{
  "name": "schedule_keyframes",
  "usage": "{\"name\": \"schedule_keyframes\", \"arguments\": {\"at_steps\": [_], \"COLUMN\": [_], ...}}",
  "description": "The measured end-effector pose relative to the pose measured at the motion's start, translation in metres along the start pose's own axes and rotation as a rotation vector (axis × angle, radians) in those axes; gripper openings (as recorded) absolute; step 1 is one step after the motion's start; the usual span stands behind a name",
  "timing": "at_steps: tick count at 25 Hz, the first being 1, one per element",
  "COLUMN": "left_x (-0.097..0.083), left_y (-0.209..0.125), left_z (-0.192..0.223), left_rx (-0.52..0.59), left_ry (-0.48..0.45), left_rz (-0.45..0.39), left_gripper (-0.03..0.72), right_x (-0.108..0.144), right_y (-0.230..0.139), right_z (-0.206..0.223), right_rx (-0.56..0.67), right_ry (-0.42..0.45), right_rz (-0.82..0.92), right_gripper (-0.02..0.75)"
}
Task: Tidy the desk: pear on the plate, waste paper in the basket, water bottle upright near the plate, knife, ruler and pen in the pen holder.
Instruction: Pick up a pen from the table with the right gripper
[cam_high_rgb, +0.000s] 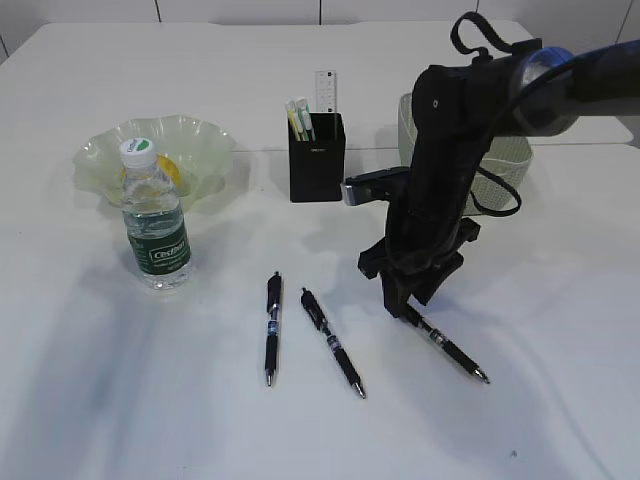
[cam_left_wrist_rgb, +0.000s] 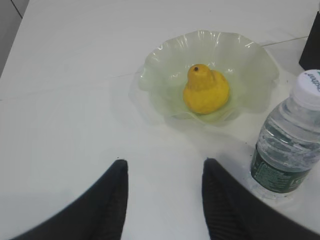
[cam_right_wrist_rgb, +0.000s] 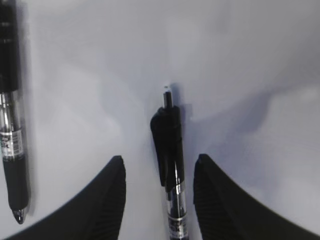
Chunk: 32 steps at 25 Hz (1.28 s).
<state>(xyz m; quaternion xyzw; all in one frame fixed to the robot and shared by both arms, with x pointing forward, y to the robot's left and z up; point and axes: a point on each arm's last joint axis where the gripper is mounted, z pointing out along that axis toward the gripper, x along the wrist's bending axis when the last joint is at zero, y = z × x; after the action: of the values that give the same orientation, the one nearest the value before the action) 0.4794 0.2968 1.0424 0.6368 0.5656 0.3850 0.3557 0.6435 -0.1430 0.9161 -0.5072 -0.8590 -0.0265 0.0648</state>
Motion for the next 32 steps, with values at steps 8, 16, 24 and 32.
{"name": "schedule_keyframes", "arguments": {"at_steps": [8,16,24,32], "left_x": [0.0,0.0,0.0,0.0], "left_y": [0.0,0.0,0.0,0.0], "left_z": [0.0,0.0,0.0,0.0], "left_rx": [0.0,0.0,0.0,0.0], "left_ry": [0.0,0.0,0.0,0.0], "left_rz": [0.0,0.0,0.0,0.0], "left_gripper": [0.341,0.341,0.341,0.341], "right_x": [-0.002,-0.004,-0.005,-0.009], "right_y": [0.001,0.001,0.0,0.0], "right_z": [0.015,0.015,0.015,0.015], "right_rx": [0.03,0.035,0.038,0.04], "right_ry": [0.005,-0.014,-0.027,-0.071], "right_rz": [0.005,-0.004,-0.011,-0.031], "right_gripper": [0.337,0.337,0.337,0.337]}}
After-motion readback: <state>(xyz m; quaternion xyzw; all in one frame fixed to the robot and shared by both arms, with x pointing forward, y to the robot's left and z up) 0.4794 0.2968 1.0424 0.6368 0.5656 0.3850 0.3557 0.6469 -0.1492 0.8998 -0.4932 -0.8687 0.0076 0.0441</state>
